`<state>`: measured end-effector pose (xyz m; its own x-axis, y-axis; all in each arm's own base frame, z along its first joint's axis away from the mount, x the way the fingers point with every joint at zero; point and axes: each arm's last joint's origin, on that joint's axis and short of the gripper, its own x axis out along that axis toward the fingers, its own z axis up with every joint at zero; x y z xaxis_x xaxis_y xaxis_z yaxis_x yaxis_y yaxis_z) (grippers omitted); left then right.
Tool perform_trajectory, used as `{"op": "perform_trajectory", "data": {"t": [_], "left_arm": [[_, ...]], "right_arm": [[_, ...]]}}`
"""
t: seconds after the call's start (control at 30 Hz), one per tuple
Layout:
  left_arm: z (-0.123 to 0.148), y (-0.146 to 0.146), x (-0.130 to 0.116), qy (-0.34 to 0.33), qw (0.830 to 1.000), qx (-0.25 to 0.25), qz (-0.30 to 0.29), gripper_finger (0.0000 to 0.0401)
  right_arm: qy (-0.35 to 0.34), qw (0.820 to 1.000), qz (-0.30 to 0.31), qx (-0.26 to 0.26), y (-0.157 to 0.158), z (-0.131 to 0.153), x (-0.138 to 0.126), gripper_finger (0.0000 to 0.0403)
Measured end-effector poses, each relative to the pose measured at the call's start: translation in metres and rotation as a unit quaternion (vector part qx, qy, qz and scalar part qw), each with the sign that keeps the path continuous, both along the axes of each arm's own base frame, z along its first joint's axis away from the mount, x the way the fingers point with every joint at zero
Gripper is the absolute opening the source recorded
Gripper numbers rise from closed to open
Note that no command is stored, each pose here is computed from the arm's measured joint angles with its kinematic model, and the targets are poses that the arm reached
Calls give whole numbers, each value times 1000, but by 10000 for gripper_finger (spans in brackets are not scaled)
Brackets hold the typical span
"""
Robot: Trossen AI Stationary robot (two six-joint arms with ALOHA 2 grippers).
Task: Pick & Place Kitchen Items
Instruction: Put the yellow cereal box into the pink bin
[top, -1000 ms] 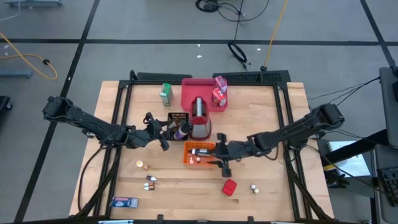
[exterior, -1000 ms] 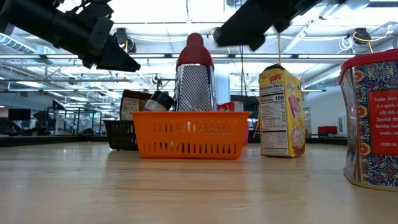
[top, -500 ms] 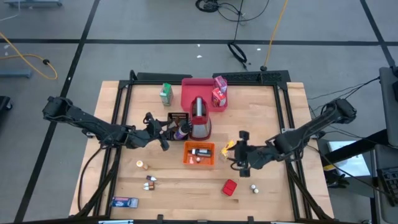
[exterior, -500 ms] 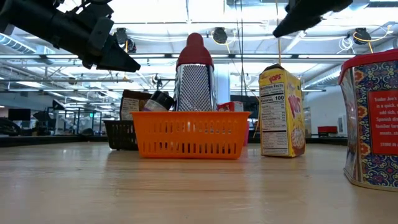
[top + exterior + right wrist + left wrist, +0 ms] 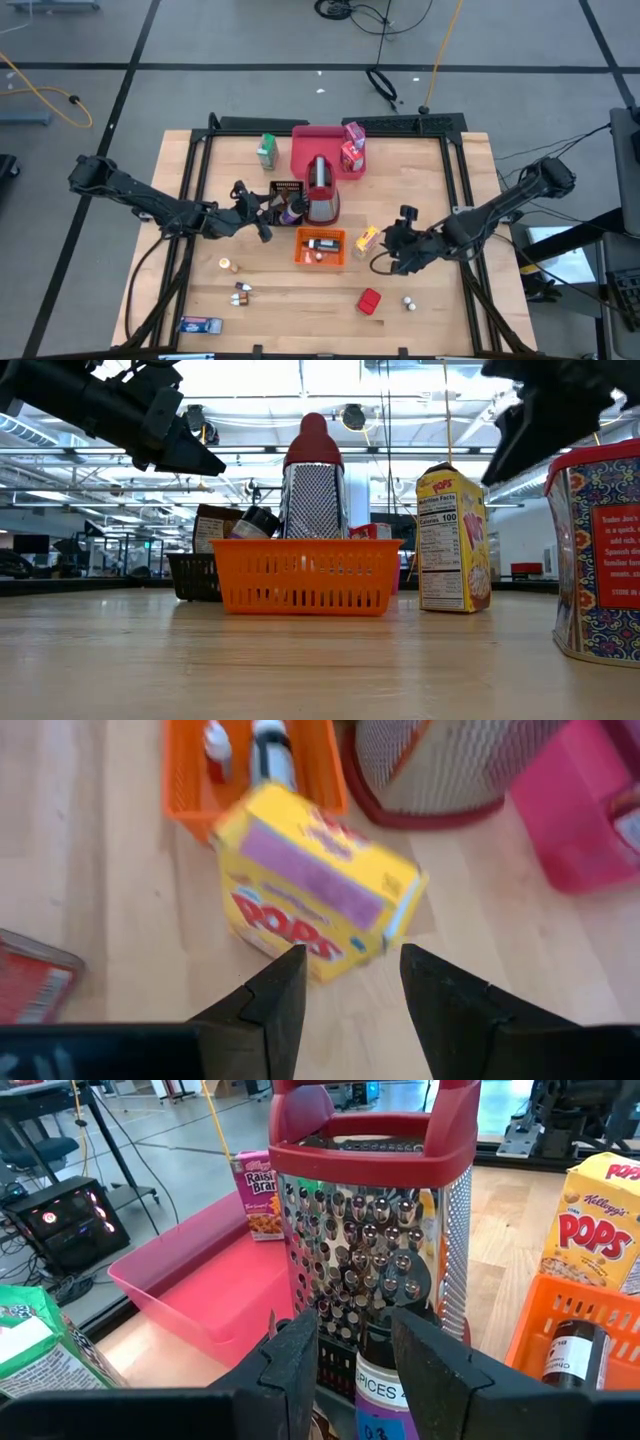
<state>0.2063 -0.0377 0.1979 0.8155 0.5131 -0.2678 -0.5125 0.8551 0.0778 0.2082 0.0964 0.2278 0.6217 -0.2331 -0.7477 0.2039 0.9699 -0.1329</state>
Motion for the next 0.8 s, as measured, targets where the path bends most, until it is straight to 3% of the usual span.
{"op": "perform_trajectory", "data": {"t": [0.5, 0.8], "left_arm": [[0, 0, 0, -1, 1000, -1, 0, 131], [0, 0, 0, 0, 1000, -1, 0, 131]], "right_arm": [[-36, 999, -24, -6, -17, -35, 2, 155], [-50, 998, -24, -9, -22, -36, 7, 155]]}}
